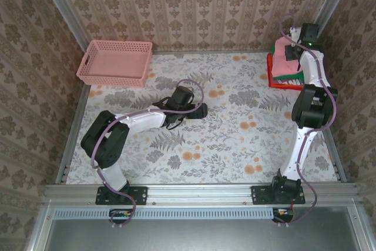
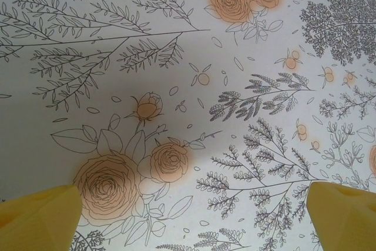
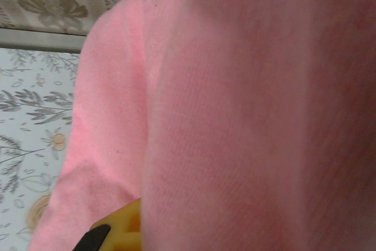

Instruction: Fold and stack the t-shirts

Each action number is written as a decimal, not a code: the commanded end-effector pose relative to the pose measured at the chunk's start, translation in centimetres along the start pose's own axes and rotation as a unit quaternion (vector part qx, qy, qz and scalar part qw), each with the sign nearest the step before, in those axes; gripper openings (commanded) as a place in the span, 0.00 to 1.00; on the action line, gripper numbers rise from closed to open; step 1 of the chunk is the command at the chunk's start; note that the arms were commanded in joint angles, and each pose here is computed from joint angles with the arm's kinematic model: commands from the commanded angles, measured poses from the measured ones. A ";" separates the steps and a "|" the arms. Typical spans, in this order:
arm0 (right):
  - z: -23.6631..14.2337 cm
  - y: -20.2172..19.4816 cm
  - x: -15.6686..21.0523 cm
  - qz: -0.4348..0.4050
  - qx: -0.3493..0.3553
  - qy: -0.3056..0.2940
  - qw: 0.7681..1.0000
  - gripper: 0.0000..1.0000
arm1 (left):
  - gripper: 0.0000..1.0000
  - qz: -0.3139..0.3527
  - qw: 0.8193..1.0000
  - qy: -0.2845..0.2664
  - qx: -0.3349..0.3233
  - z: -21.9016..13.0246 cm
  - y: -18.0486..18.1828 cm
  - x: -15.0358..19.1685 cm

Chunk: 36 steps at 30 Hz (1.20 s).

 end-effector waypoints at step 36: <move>-2.5 0.3 -1.3 0.010 0.052 -0.043 0.998 0.92 | 1.00 0.020 1.000 0.009 0.010 0.3 -1.1 0.3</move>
Point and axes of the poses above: each hand's point on the last joint's axis, 136 mm out from that joint toward the fingers, its own z axis out along the fingers, its own y axis along the line the jaws close on, x = y × z, the point moved 2 cm from there along -z, back along the fingers, and after that the axes turned 10 degrees about -z, right-handed, at the moved point
